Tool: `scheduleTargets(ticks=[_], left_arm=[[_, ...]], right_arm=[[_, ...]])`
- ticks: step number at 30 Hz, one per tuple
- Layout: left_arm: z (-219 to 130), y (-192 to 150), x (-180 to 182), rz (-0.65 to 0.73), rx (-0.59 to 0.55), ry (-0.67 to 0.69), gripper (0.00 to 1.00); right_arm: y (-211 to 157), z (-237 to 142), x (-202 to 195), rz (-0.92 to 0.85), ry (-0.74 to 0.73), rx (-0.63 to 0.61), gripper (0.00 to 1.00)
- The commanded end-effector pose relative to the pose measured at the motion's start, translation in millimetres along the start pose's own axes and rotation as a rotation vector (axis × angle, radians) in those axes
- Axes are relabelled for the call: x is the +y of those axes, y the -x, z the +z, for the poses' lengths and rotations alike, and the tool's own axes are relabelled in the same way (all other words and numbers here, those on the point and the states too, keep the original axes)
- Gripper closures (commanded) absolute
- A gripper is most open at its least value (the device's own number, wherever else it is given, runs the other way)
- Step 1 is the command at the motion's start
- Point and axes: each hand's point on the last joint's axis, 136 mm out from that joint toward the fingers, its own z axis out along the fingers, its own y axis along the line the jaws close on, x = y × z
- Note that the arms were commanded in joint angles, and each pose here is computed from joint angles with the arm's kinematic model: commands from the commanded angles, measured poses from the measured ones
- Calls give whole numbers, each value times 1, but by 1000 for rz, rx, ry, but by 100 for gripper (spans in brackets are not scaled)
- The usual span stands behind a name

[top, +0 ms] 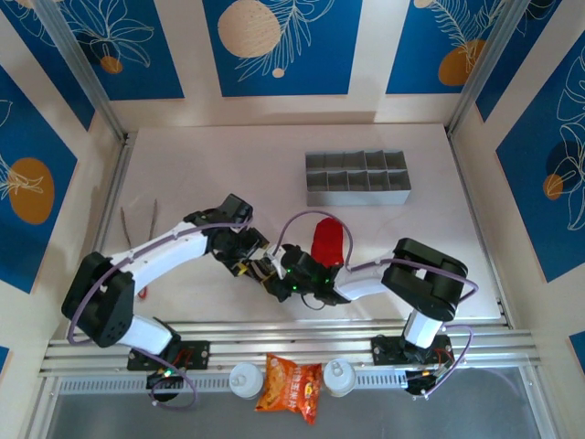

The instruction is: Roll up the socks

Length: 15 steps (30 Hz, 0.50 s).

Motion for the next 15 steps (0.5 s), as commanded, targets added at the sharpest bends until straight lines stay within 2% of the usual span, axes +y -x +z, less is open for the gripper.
scheduleTargets(ticks=[1,7,15], left_arm=[[-3,-3,16,31,6,9,30],[5,-12,29,65,42,17,43],[29,-14,19,103,63,2,44]], right_arm=[[-114,-9,-44,173,-109,379,100],[-118,-10,-50,306,-59,385,100],[-123,-8,-52,445,8,402,100]])
